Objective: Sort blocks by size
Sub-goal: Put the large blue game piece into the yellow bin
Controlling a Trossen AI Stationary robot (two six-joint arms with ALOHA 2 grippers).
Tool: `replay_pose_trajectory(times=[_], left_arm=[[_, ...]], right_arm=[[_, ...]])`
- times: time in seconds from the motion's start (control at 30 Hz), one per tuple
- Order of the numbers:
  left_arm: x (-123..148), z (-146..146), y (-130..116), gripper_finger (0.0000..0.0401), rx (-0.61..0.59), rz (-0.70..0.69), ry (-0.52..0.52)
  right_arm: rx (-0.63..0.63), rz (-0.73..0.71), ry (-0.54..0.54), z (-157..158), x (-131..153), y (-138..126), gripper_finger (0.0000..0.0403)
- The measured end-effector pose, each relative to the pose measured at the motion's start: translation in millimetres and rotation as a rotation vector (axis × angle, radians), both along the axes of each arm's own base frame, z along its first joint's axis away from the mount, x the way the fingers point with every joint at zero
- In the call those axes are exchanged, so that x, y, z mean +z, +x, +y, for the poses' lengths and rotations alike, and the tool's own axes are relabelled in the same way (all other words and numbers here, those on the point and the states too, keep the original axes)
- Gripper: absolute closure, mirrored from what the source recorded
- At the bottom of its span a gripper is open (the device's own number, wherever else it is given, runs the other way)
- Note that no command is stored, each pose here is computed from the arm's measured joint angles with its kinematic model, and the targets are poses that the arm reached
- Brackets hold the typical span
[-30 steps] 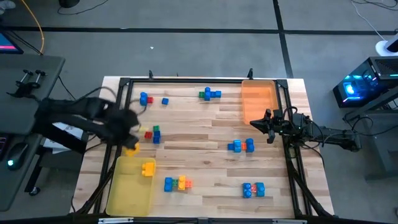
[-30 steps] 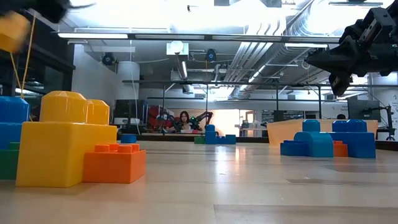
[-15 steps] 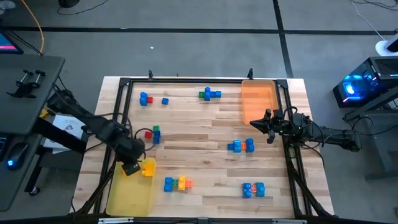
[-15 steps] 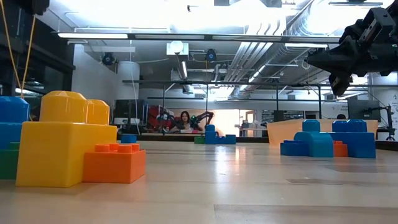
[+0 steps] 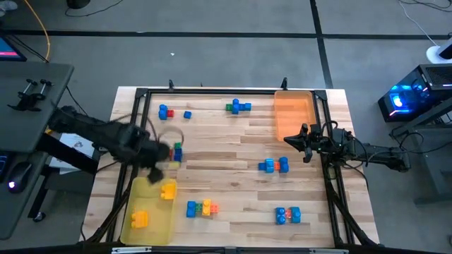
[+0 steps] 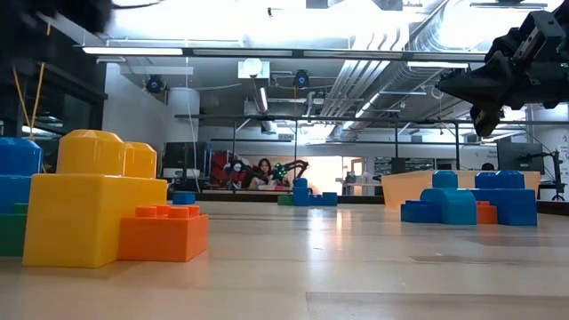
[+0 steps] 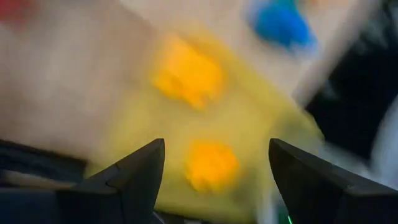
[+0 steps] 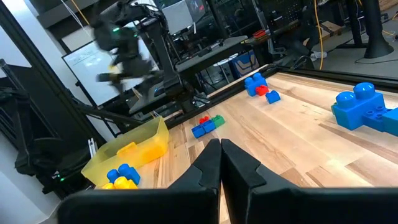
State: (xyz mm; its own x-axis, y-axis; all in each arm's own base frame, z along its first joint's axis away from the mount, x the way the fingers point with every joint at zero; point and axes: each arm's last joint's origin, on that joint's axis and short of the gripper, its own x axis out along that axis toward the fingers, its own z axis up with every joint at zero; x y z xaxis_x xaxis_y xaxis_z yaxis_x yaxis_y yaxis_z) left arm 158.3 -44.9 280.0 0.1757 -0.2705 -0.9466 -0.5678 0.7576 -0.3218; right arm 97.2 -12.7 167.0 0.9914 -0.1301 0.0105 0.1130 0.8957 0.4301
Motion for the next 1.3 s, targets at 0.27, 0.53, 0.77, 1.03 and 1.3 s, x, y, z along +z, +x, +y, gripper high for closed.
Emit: replay_pose_trajectory(times=[0.27, 0.53, 0.77, 1.03, 1.3], left_arm=[[-5.1, 121.3, 7.1, 0.0137, 0.494, -0.002, 0.526], [-42.2, 222.3, -8.3, 0.0138, 0.726, 0.188, 0.564], [-71.4, 251.2, -11.3, 0.0138, 0.727, 0.239, 0.454], [-88.4, 272.0, -18.7, 0.0138, 0.816, 0.246, 0.411], [-96.2, 279.2, -25.4, 0.0138, 0.843, 0.260, 0.367]], right_arm=[[0.000, 0.000, 0.000, 0.0, 0.0, 0.0, 0.0402], [0.000, 0.000, 0.000, 0.0, 0.1, 0.0, 0.0402], [0.000, 0.000, 0.000, 0.0, 0.1, 0.0, 0.0402], [0.000, 0.000, 0.000, 0.0, 0.0, 0.0, 0.0402], [0.000, 0.000, 0.000, 0.0, 0.1, 0.0, 0.0402]])
